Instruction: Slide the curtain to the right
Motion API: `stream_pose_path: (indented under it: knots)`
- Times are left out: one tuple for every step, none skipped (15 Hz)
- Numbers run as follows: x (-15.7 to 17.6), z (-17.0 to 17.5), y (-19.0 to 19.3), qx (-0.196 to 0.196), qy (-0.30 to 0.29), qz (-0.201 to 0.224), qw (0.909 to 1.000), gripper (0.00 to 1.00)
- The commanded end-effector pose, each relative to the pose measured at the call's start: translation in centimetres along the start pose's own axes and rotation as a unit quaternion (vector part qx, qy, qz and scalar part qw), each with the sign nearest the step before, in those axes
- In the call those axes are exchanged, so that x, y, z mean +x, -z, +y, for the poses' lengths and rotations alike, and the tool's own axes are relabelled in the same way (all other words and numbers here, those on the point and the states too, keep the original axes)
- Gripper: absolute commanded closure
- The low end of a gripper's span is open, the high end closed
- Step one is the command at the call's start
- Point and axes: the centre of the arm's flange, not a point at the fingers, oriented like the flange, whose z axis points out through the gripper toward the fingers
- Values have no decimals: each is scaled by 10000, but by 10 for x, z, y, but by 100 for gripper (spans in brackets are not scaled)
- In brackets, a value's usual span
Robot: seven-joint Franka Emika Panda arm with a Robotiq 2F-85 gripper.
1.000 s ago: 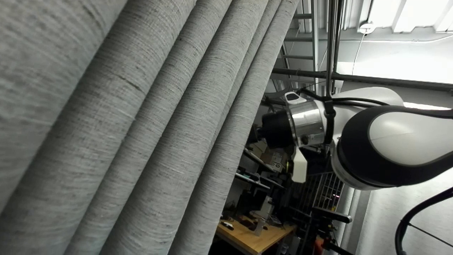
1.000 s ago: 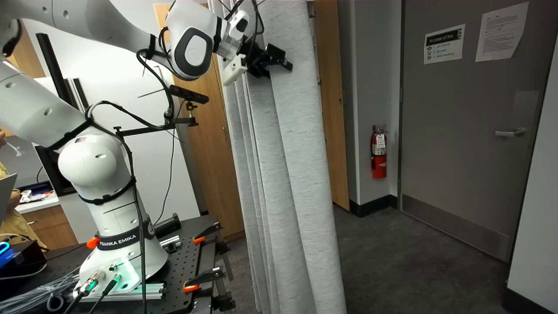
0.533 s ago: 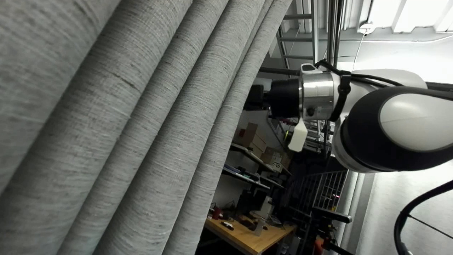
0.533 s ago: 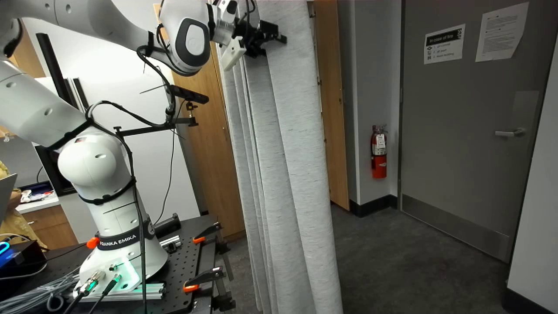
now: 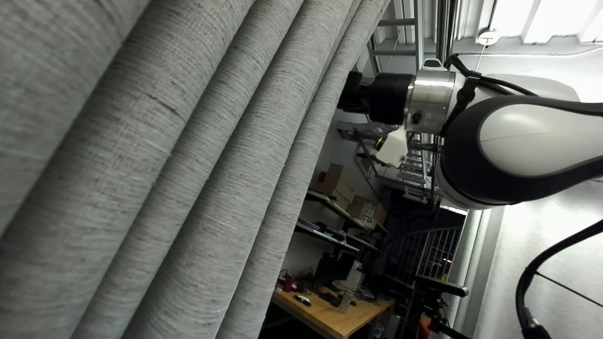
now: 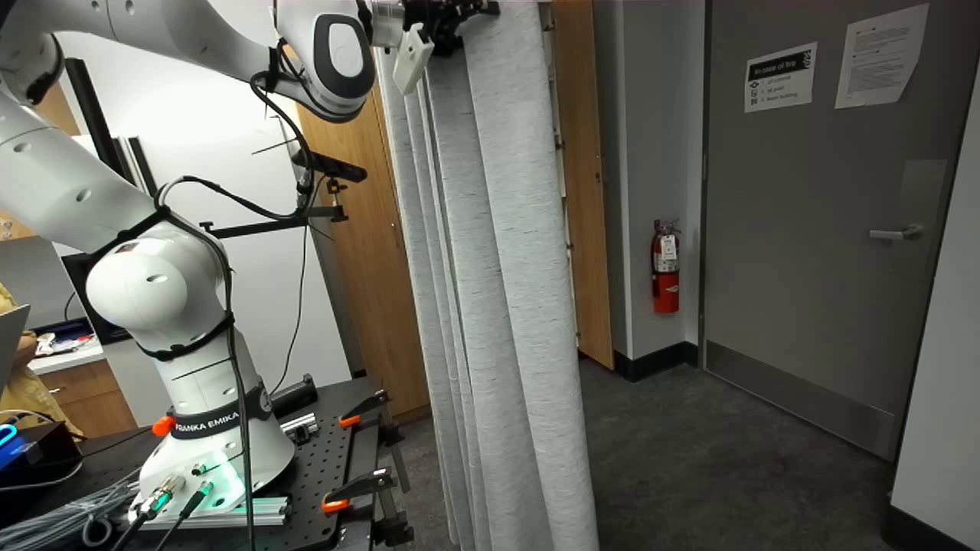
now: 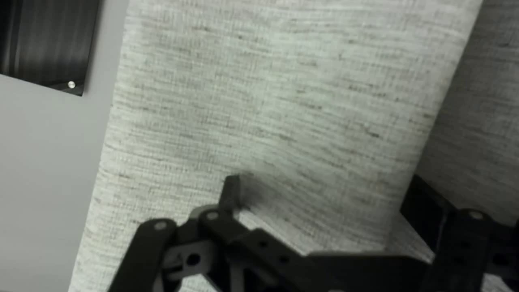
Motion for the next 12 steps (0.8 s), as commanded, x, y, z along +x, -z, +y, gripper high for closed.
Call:
stream_pose_path:
  knots:
    - [10,-2,-12,-320,-51,436,9985,0]
    - [11,-2,-12,-370,-54,504,9980,0]
    - [11,-1,-13,-422,-38,583,9974,0]
    - [12,-1,-14,-473,-33,667,9966,0]
    - [13,-1,-14,-503,-17,733,9960,0]
    - [13,-1,-14,-513,-6,775,9957,0]
    - [14,-2,-15,-526,17,799,9954,0]
    - [14,-2,-15,-517,44,797,9955,0]
    - [14,-3,-16,-506,84,760,9958,22]
    - [14,-3,-16,-488,106,715,9962,26]
    - [14,-4,-17,-488,150,692,9963,34]
    - [14,-4,-17,-503,172,686,9962,42]
